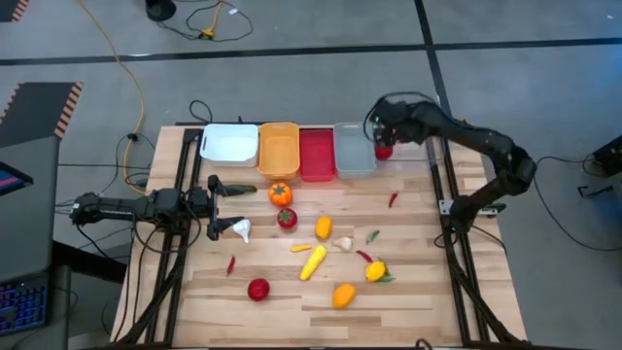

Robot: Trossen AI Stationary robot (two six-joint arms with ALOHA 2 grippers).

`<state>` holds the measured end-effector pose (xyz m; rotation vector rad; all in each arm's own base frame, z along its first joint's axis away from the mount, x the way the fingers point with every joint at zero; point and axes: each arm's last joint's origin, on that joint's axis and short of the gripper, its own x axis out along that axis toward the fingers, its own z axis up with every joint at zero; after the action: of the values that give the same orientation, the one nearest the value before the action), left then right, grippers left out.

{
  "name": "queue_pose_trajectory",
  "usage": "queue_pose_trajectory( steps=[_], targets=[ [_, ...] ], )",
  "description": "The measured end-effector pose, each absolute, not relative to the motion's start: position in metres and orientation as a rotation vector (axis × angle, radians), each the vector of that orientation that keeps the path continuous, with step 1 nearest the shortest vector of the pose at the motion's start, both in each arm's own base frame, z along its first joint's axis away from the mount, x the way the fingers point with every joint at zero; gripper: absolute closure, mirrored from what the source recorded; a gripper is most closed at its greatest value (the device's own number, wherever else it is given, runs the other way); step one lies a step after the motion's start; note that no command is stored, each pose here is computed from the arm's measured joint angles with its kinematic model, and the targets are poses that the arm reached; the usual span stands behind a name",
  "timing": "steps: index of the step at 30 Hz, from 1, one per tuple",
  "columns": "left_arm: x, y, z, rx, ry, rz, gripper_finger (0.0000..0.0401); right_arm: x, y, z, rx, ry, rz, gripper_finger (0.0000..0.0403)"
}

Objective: Sort produce into baskets
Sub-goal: Put the orange tomato into the transparent bin

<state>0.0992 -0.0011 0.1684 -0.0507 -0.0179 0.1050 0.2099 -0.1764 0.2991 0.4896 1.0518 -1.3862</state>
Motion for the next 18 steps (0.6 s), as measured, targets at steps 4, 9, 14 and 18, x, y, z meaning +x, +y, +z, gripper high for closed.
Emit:
queue_pose_trajectory(
  steps=[4, 9, 14, 18],
  targets=[
    [0.099, -0.001, 0.168, -0.051, -0.018, 0.105, 0.0036, 0.199, -0.199, 0.297, 0.517, 1.011, -1.393, 0.0081],
    [0.099, -0.001, 0.168, -0.051, -0.018, 0.105, 0.0036, 0.184, -0.208, 0.278, 0.574, 1.074, -1.411, 0.0081],
    [0.099, -0.001, 0.168, -0.051, -0.018, 0.105, 0.0036, 0.175, -0.207, 0.254, 0.607, 1.14, -1.417, 0.0081],
    [0.099, -0.001, 0.168, -0.051, -0.018, 0.105, 0.0036, 0.174, -0.207, 0.24, 0.608, 1.134, -1.419, 0.0081]
  ],
)
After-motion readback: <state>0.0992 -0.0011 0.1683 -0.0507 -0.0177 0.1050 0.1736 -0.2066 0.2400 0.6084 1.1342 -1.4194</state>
